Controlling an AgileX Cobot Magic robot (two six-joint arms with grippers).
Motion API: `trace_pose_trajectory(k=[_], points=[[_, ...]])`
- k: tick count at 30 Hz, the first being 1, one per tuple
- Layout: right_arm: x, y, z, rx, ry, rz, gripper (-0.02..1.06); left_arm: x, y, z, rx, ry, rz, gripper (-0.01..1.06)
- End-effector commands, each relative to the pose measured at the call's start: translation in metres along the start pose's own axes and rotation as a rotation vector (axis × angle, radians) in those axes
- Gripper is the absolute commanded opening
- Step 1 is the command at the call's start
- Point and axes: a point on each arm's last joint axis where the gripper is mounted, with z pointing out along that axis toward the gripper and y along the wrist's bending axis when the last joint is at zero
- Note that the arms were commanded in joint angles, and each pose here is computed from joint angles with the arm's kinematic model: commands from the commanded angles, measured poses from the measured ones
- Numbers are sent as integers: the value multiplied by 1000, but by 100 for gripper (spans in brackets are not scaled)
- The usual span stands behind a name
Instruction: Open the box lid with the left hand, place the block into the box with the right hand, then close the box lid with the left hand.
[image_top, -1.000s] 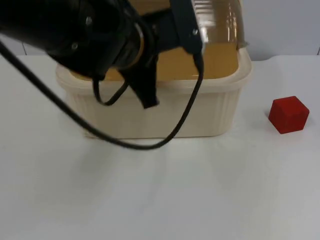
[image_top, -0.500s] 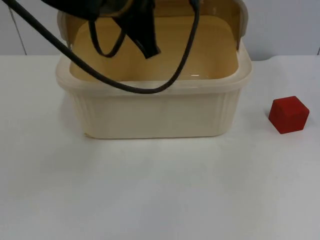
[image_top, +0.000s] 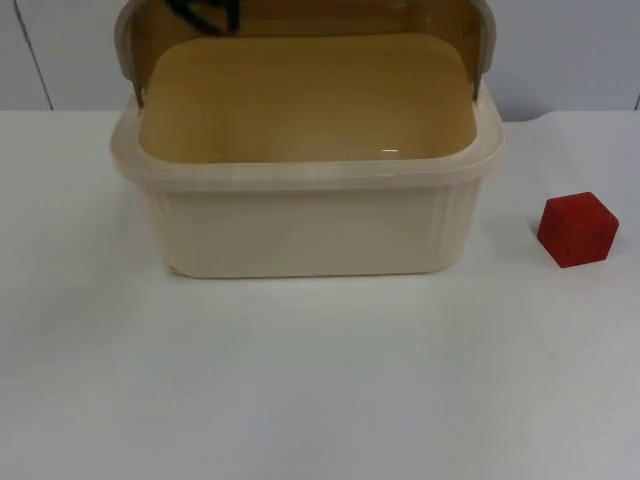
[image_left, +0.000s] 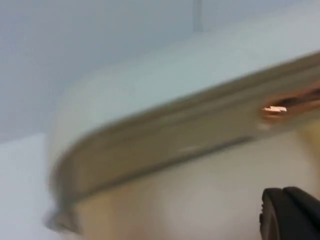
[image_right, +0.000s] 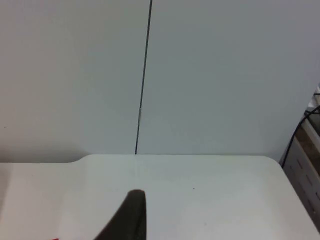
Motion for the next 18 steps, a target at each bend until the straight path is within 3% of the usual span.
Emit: trace_pose_trajectory(k=[1, 6, 7, 10, 11, 13, 15, 18], points=[[-1, 1, -1, -13, -7, 21, 105, -4, 1, -17, 77, -29, -77, 0], [-1, 1, -1, -15, -7, 23, 105, -15, 40, -76, 39, -125, -212, 0], [-1, 1, -1, -15, -7, 23, 105, -19, 56, -89, -9, -145, -250, 0], [-1, 1, -1, -15, -7, 23, 105, -26, 105, -132, -217, -231, -209, 0], [-1, 1, -1, -15, -7, 23, 105, -26, 105, -132, -217, -231, -209, 0], [-1, 1, -1, -15, -7, 23, 105, -26, 129, -155, -315, -282, -249, 0], [-1, 1, -1, -15, -7, 23, 105, -25, 140, -172, -350, -313, -317, 0], [-1, 1, -1, -15, -7, 23, 105, -20, 145, -182, -405, -287, -317, 0]])
